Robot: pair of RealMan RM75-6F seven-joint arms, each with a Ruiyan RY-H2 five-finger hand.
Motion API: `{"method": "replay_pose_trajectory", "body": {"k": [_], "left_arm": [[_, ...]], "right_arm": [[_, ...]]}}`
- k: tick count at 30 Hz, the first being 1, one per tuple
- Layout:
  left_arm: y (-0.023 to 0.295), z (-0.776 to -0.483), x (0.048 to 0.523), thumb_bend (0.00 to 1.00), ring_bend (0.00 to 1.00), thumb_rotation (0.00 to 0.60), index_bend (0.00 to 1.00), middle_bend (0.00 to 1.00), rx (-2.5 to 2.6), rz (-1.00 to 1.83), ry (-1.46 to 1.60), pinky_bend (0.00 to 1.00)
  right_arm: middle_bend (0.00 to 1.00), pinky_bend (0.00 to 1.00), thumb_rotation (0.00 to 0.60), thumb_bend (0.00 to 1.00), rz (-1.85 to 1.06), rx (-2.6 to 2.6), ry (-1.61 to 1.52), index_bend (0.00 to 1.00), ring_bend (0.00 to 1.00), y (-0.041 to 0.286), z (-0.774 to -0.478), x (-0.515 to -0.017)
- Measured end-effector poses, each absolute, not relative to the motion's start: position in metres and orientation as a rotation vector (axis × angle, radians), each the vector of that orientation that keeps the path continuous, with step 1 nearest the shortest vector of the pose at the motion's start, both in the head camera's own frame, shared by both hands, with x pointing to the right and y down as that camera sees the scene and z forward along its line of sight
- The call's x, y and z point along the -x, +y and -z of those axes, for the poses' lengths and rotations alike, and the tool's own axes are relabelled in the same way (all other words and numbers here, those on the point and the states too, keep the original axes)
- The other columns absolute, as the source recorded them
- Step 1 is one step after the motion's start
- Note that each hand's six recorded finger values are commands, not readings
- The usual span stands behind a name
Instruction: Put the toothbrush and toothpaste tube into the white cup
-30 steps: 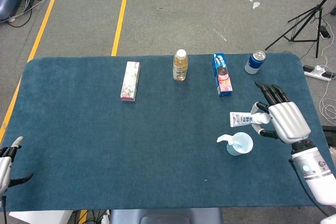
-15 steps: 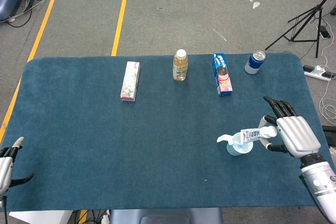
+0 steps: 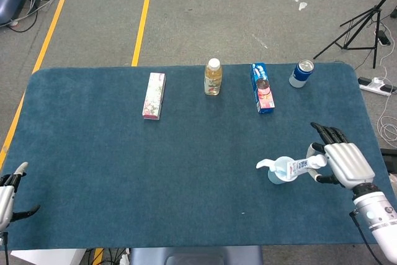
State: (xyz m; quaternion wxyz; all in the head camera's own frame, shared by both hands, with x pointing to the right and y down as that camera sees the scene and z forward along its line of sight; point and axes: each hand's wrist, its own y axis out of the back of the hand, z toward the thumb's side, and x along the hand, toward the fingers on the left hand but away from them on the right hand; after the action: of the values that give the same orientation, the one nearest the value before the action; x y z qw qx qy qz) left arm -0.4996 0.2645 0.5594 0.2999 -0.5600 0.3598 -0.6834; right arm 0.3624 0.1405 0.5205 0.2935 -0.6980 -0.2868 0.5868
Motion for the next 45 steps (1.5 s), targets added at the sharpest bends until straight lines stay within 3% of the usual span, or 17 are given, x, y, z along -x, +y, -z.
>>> {"method": "replay_pose_trajectory", "body": {"k": [45], "left_arm": [[0.263,-0.555,0.5,0.0,0.23,0.6,0.06,0.26,1.487,1.806,0.972,0.28]], "right_arm": [[0.0,0.02,0.6,0.25,-1.693,1.919,-0.594,0.6,0.0,0.144,-0.611,-0.351]]}}
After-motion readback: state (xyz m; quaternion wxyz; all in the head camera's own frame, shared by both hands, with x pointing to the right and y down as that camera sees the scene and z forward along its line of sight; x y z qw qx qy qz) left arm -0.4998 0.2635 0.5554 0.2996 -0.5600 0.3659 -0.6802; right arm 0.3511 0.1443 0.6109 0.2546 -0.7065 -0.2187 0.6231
